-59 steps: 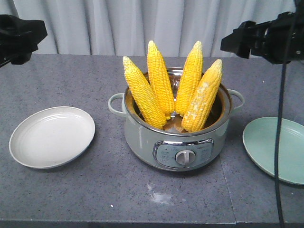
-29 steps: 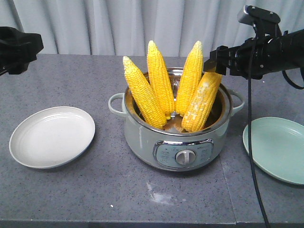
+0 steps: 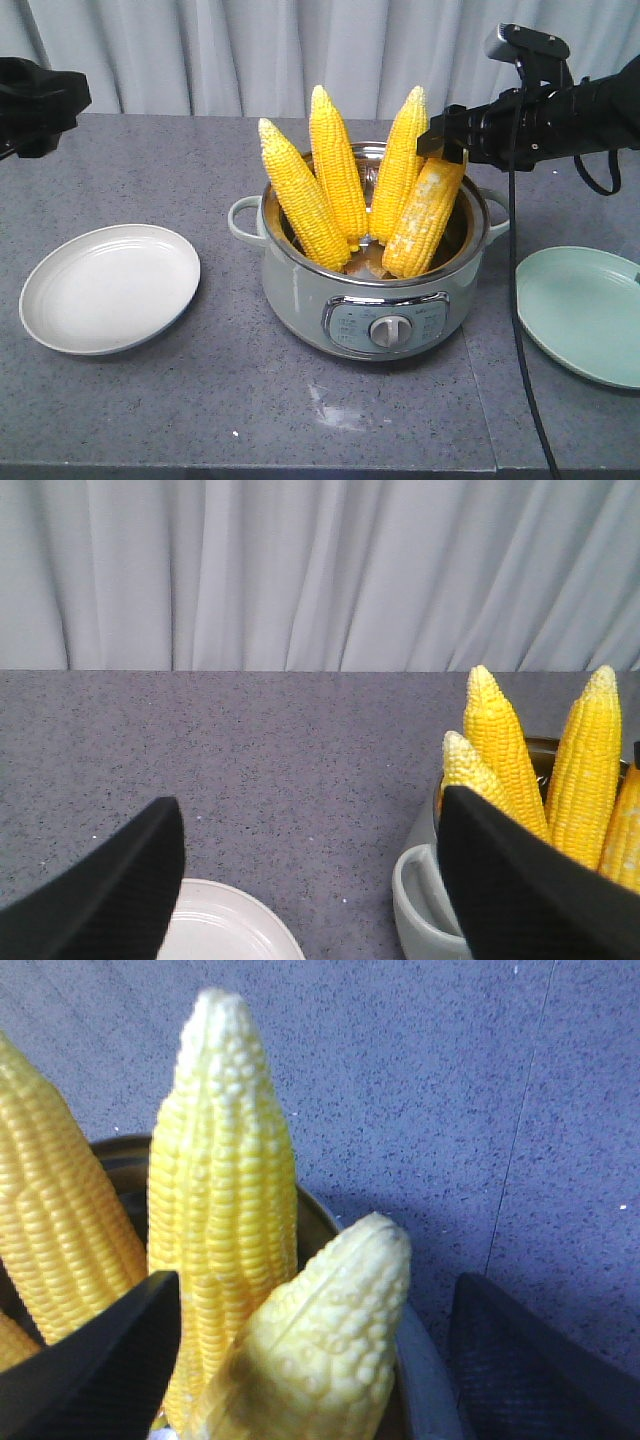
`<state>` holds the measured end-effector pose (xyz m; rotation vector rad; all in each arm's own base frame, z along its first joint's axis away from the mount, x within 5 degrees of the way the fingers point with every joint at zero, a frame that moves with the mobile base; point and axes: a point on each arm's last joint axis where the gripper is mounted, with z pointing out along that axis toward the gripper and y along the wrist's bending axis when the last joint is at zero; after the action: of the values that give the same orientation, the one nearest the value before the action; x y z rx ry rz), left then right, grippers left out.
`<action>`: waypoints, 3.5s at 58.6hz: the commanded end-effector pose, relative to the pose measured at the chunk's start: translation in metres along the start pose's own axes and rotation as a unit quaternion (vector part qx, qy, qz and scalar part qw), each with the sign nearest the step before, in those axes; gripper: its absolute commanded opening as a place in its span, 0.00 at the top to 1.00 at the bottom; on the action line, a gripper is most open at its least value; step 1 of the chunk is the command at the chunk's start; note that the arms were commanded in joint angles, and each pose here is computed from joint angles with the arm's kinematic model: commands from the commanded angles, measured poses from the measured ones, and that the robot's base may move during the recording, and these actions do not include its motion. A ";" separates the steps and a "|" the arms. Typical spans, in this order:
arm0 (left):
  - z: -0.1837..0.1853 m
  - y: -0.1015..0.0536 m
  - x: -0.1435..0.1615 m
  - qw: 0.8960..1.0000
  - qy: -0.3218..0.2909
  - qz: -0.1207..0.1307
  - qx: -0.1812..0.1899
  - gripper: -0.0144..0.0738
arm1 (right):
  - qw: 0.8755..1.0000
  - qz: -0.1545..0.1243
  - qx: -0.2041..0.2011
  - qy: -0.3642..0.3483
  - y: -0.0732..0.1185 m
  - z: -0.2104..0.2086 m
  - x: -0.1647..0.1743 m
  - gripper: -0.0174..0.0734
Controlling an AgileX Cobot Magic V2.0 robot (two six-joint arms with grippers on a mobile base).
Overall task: Distribute corn equally
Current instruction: 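Reach both grippers into the pot and grasp one corn cob each, then lift the corn cobs out of the pot with both grippers, then lower the cobs onto the nearby plates and open both grippers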
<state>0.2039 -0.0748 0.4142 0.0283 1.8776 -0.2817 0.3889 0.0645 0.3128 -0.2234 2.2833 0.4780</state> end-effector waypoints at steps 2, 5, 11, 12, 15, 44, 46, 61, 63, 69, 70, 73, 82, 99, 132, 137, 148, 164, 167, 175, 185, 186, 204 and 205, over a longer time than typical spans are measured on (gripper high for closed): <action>-0.010 -0.005 -0.016 0.999 -0.042 -0.002 0.021 0.24 | 0.999 -0.005 -0.004 -0.044 0.007 -0.017 -0.016 0.29; -0.010 -0.004 -0.015 0.999 -0.038 -0.002 0.018 0.24 | 0.999 -0.006 -0.004 -0.046 0.008 -0.019 -0.017 0.35; -0.010 -0.004 -0.015 0.999 -0.036 -0.001 0.015 0.24 | 0.999 -0.010 -0.005 -0.053 0.010 -0.023 -0.019 0.49; -0.010 -0.004 -0.015 0.999 -0.036 -0.001 0.015 0.24 | 0.998 -0.012 -0.005 -0.054 0.010 -0.024 -0.019 0.52; -0.010 -0.003 -0.015 0.999 -0.036 -0.001 0.015 0.24 | 0.998 -0.017 -0.004 -0.058 0.011 -0.027 -0.020 0.60; 0.001 -0.013 -0.019 0.996 -0.065 -0.011 0.056 0.24 | 0.944 -0.125 0.028 -0.305 0.072 -0.208 -0.044 0.82; 0.007 -0.015 -0.019 0.996 -0.057 -0.016 0.060 0.24 | 0.937 -0.137 0.034 -0.320 0.077 -0.224 -0.041 0.82; 0.075 -0.044 -0.030 0.995 0.003 0.006 0.101 0.24 | 0.902 -0.185 0.094 -0.379 0.096 -0.301 -0.016 0.81; 0.083 -0.048 -0.033 0.994 0.005 0.004 0.106 0.24 | 0.901 -0.185 0.101 -0.379 0.096 -0.304 -0.014 0.81; 0.108 -0.057 -0.034 0.993 0.017 -0.006 0.118 0.24 | 0.900 -0.188 0.125 -0.372 0.093 -0.307 -0.012 0.81; 0.111 -0.058 -0.035 0.992 0.017 -0.010 0.121 0.24 | 0.901 -0.187 0.129 -0.370 0.092 -0.307 -0.012 0.81; 0.122 -0.061 -0.033 0.992 0.027 -0.022 0.125 0.24 | 0.902 -0.188 0.139 -0.364 0.091 -0.307 -0.011 0.81; 0.144 -0.072 -0.022 0.989 0.044 -0.022 0.137 0.24 | 0.904 -0.192 0.154 -0.350 0.088 -0.306 -0.010 0.81; 0.165 -0.084 -0.003 0.988 0.060 -0.014 0.143 0.24 | 0.905 -0.198 0.162 -0.341 0.087 -0.305 -0.009 0.81; 0.190 -0.089 0.020 0.986 0.086 -0.021 0.141 0.24 | 0.908 -0.200 0.164 -0.330 0.086 -0.304 -0.007 0.81; 0.192 -0.089 0.023 0.986 0.093 -0.020 0.139 0.24 | 0.908 -0.201 0.165 -0.330 0.086 -0.304 -0.007 0.81; 0.192 -0.089 0.024 0.986 0.094 -0.020 0.139 0.33 | 0.907 -0.202 0.165 -0.330 0.086 -0.304 -0.007 0.81; 0.191 -0.089 0.022 0.986 0.092 -0.020 0.140 0.70 | 0.907 -0.202 0.165 -0.330 0.086 -0.304 -0.007 0.81; 0.190 -0.089 0.021 0.986 0.089 -0.021 0.140 0.76 | 0.907 -0.202 0.165 -0.330 0.086 -0.304 -0.007 0.81; 0.172 -0.092 -0.008 0.986 0.063 -0.016 0.151 0.85 | 0.910 -0.201 0.164 -0.324 0.086 -0.303 -0.006 0.81; 0.123 -0.093 -0.068 0.988 0.031 0.029 0.151 0.85 | 0.921 -0.182 0.155 -0.308 0.085 -0.301 -0.003 0.81; 0.118 -0.093 -0.072 0.988 0.030 0.035 0.149 0.85 | 0.922 -0.178 0.154 -0.307 0.085 -0.300 -0.003 0.81; 0.031 -0.041 -0.122 0.978 0.074 0.184 -0.067 0.85 | 0.935 -0.117 0.223 -0.249 0.064 -0.285 -0.003 0.81; 0.030 -0.036 -0.121 0.975 0.081 0.190 -0.084 0.85 | 0.938 -0.110 0.230 -0.237 0.061 -0.283 -0.002 0.81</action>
<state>0.2822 -0.1250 0.5060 0.3583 2.0468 -0.0025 0.1779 0.0144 0.5037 -0.1859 1.8050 -0.0356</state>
